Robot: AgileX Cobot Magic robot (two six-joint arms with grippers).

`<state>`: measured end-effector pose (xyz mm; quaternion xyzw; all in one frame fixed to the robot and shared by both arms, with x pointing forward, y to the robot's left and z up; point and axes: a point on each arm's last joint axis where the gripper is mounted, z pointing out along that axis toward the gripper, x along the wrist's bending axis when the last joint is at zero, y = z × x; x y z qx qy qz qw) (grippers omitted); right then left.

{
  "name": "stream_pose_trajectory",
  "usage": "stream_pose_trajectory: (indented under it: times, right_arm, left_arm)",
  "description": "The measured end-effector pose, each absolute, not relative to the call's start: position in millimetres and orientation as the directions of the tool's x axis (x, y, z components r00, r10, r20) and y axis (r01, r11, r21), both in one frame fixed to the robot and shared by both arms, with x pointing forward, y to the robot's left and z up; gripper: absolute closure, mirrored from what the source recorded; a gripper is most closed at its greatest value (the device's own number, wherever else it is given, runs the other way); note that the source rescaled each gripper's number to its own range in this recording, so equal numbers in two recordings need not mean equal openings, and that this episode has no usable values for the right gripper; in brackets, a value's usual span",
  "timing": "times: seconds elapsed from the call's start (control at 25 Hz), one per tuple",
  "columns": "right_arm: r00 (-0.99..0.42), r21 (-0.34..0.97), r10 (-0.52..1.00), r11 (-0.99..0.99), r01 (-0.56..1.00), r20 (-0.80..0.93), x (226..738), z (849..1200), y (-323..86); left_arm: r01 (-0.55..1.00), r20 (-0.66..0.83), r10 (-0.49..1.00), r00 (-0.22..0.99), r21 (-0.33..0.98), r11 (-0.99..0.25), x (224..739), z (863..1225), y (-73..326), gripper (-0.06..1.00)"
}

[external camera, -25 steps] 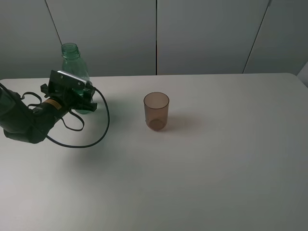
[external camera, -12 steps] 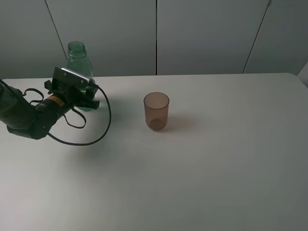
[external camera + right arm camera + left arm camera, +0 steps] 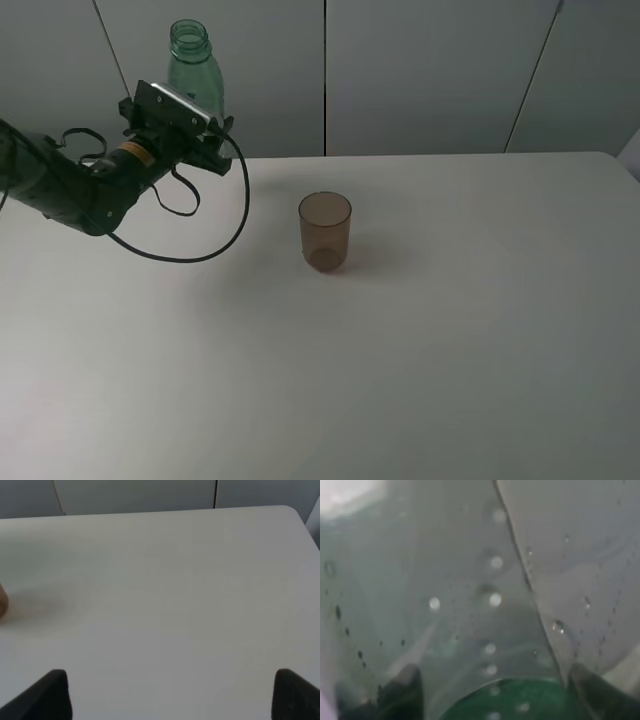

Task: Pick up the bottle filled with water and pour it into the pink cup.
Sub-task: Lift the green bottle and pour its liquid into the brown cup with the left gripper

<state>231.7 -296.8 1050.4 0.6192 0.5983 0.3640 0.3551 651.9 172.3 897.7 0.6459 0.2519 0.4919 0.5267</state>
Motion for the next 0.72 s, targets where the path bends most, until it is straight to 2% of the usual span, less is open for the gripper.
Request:
stream_pose_trajectory:
  times: [0.24,0.44,0.72]
  right_arm:
    - [0.019,0.875,0.999,-0.032,0.482,0.026,232,1050,-297]
    - [0.019,0.875,0.999,-0.032,0.482,0.026,232,1050,-297]
    - [0.019,0.875,0.999,-0.032,0.482,0.026,232,1050,-297]
  left_arm:
    - [-0.326,0.519,0.718,0.464,0.853,-0.407,678,928,150,0.88]
    - [-0.444,0.629,0.616,0.474,0.775,-0.45,690,949,137,0.88]
    - [-0.524,0.708,0.505,0.493,0.706,-0.477,688,952,129,0.89]
